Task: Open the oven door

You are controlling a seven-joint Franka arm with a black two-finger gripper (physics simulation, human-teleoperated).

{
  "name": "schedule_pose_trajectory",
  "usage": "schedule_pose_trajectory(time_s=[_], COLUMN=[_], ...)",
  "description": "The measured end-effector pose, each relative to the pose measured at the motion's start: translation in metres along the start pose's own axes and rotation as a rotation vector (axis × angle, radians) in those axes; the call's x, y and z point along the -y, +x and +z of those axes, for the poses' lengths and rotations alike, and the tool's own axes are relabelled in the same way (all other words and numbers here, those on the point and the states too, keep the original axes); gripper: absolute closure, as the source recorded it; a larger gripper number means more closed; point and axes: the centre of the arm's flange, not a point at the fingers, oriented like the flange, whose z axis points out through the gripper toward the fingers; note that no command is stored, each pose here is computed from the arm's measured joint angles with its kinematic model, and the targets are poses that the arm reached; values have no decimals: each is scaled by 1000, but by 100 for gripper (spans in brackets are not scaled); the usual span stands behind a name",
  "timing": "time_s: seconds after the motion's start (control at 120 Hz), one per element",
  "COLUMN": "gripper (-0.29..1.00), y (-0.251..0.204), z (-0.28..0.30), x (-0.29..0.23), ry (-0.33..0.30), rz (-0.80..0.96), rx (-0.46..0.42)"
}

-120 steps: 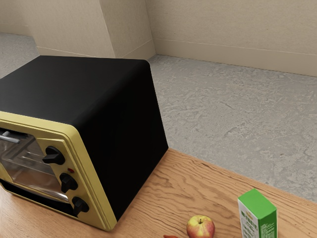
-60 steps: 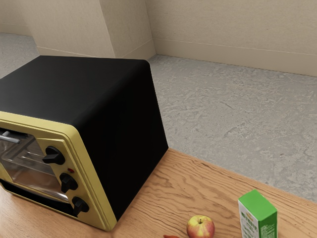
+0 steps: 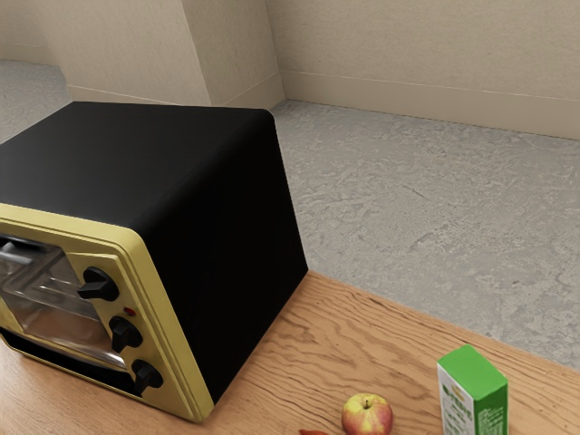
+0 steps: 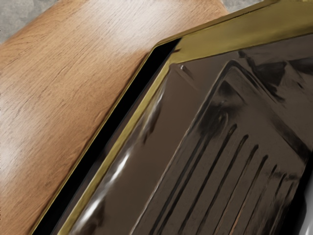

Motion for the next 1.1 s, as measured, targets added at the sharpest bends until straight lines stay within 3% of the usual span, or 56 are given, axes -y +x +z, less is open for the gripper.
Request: schedule_pose_trajectory(time_s=[0.792,1.1], gripper=[0,0], y=[57,86], z=[22,28], x=[116,155], ry=[-56,-7], rz=[-165,-279], rx=[-65,-94])
